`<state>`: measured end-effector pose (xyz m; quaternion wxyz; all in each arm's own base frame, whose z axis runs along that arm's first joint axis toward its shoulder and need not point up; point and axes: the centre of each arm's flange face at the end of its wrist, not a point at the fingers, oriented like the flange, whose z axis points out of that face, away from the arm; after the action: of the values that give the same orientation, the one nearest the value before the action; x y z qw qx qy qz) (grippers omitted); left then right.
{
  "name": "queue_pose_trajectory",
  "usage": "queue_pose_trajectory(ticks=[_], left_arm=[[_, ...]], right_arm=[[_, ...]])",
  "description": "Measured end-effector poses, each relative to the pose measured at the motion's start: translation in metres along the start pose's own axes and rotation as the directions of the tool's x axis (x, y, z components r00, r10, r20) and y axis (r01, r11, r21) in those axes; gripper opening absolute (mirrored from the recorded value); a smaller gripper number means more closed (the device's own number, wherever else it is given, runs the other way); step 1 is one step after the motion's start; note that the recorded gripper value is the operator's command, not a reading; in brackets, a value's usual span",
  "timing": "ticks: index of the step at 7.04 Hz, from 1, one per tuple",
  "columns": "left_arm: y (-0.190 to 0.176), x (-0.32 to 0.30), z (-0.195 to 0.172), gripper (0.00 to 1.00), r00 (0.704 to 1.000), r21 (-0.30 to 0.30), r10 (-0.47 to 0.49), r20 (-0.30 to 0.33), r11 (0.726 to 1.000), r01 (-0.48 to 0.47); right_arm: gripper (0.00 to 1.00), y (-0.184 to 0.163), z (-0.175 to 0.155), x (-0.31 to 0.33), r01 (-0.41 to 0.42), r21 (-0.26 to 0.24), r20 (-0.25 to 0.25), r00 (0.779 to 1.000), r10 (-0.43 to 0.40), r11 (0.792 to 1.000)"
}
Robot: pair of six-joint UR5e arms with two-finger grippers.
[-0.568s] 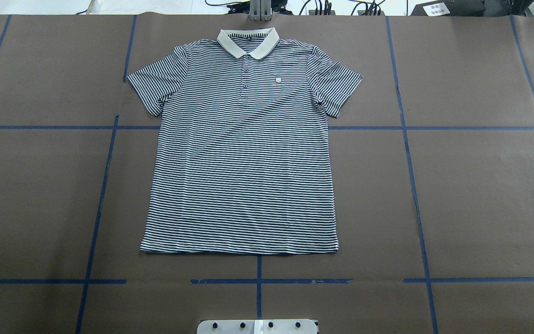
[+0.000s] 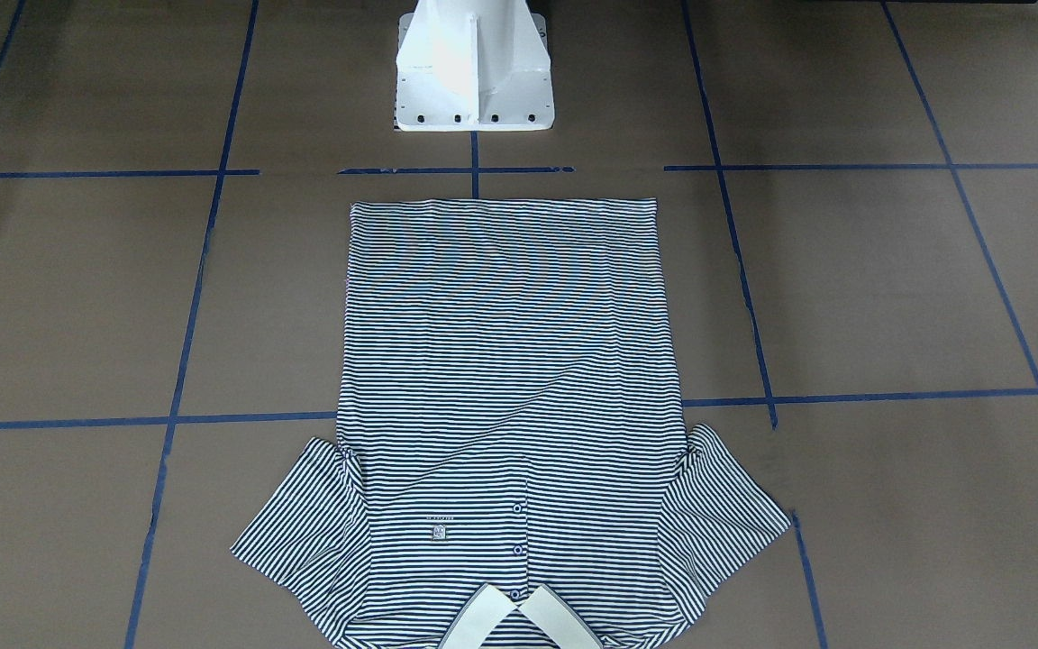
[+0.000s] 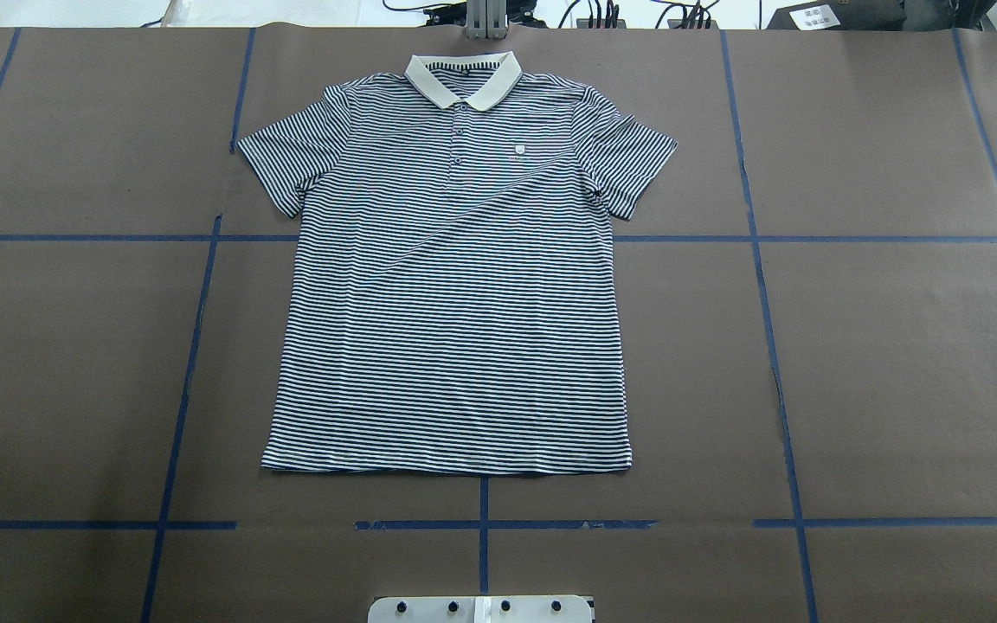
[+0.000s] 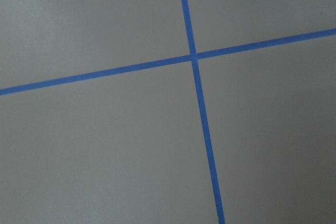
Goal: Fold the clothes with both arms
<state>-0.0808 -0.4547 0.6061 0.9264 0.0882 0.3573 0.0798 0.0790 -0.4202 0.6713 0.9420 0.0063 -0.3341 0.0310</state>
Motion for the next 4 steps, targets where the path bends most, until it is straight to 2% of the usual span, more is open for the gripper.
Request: queue_pose_trajectory(ticks=[1,2,3,4], left_arm=[[-0.013,0.009,-0.01,1.0,0.996,0.086,0.083,0.017,0.993,-0.084],[-0.034,0.021,-0.025,1.0,0.979,0.206,0.196,0.055,0.957,-0.203],[-0.065,0.032,-0.041,1.0,0.948,0.326,0.301,0.104,0.89,-0.318],[-0.091,0.037,-0.05,1.0,0.923,0.416,0.358,0.14,0.825,-0.383]], right_arm=[[1.0,-0.023,-0.013,-0.017,0.049,0.051,0.002,0.999,-0.049,0.998],[1.0,-0.054,-0.029,-0.038,0.123,0.133,0.001,0.992,-0.125,0.983],[1.0,-0.075,-0.038,-0.05,0.173,0.198,0.002,0.984,-0.177,0.965],[1.0,-0.087,-0.041,-0.057,0.207,0.245,0.017,0.976,-0.218,0.947]])
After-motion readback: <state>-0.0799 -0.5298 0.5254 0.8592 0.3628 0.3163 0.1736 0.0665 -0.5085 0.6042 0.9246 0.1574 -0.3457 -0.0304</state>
